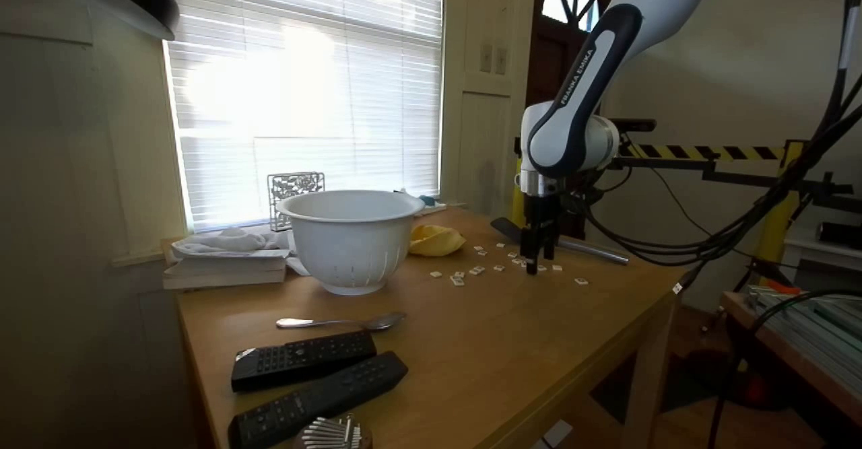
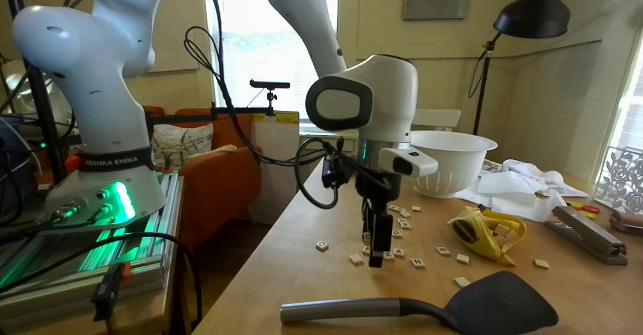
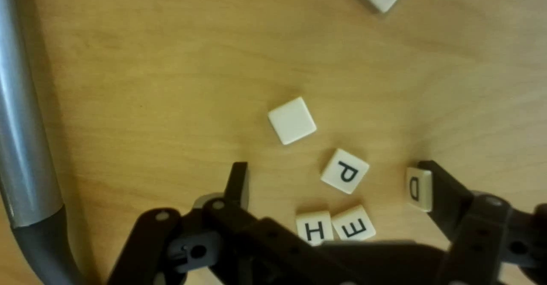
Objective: Remove the objects from the bag then move the bag forward
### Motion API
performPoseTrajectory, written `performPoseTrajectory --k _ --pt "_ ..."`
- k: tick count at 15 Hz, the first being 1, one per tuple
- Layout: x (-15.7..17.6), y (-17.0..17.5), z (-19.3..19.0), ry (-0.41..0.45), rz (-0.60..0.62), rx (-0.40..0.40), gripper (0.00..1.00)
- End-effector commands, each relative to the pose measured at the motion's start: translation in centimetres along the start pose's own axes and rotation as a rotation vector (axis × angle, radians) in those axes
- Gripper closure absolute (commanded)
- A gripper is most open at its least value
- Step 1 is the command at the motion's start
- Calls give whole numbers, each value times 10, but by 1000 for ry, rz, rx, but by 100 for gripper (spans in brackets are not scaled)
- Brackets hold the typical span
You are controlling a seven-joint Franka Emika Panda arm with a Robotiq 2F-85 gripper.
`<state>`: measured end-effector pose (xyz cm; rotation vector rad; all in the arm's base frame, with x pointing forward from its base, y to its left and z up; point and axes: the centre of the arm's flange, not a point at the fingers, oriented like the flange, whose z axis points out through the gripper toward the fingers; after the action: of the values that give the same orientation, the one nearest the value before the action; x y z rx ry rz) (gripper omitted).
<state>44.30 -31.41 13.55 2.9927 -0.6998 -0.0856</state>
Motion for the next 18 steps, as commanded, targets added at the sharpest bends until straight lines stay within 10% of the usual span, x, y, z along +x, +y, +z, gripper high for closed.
performPoseTrajectory --k 1,9,18 --pt "-9 2 2 19 -15 -29 0" --pt "-28 -10 -48 56 -67 38 0" --pt "-37 1 -70 77 -44 -95 0"
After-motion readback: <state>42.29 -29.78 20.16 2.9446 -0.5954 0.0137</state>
